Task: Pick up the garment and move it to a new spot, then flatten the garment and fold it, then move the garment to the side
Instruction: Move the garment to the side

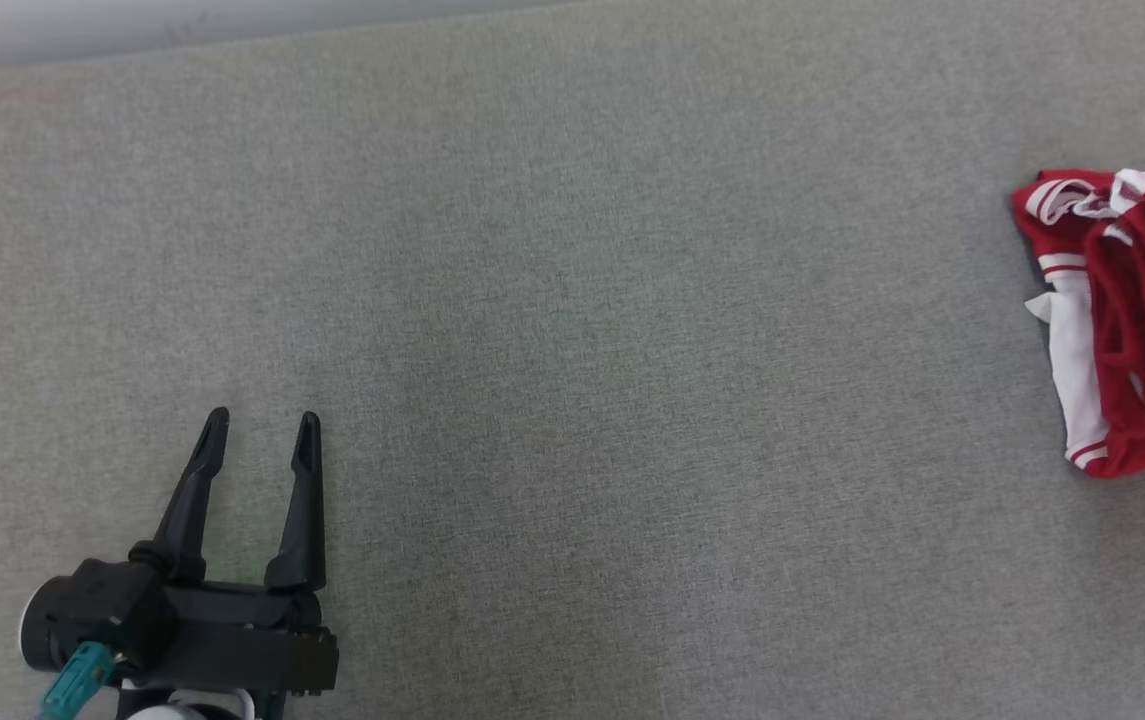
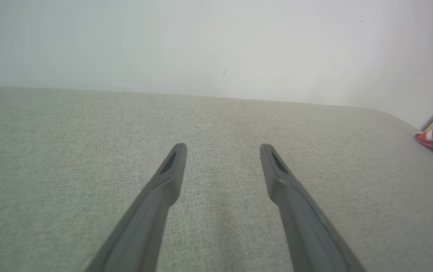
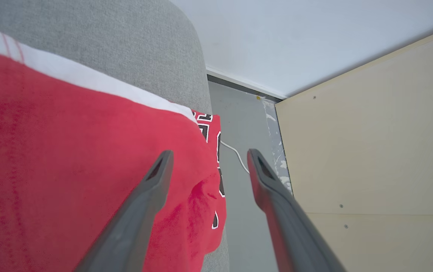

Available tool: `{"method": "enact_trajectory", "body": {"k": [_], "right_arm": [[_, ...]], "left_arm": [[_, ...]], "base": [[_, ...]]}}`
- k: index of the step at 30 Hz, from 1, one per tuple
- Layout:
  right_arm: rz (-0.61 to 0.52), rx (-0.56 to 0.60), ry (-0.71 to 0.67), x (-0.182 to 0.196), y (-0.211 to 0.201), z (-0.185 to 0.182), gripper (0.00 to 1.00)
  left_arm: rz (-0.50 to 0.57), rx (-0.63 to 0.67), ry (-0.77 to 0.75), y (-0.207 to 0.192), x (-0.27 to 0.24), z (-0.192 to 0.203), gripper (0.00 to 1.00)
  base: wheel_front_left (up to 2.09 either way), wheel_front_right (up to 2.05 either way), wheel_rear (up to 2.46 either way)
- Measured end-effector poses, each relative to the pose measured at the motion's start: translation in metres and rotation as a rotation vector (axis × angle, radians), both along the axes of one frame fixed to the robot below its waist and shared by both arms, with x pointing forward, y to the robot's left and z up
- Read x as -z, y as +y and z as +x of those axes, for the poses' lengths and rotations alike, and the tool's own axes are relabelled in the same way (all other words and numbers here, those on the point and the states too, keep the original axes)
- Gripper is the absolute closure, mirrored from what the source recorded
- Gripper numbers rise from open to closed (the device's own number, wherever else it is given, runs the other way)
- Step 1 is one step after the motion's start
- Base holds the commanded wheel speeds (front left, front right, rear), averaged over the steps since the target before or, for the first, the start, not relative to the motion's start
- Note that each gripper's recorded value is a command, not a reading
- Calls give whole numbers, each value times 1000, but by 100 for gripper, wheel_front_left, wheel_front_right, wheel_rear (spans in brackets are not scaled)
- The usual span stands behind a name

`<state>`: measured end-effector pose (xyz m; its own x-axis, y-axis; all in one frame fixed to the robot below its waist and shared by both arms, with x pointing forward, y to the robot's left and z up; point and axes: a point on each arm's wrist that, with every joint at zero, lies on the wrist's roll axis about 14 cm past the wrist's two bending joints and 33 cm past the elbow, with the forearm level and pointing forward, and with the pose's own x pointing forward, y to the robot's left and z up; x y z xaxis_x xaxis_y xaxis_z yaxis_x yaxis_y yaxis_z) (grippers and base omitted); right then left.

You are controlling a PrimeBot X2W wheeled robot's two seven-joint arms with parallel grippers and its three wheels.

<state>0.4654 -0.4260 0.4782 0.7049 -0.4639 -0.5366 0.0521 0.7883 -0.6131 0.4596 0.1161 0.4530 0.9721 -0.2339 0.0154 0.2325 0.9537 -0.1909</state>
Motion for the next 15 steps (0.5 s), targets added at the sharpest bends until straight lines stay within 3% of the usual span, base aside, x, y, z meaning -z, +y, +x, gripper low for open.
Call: {"method": "enact_trajectory", "body": {"k": [9,15], "right_arm": [[175,-148,-303,-35,60,2,0],[361,-220,-547,-64,107,-16,0]], "left_arm": [[-40,-36,-45,8,-27,-16,0],[-50,-91,-64,25,-42,-36,0]], "base": [[0,0,0],[0,0,0]]}}
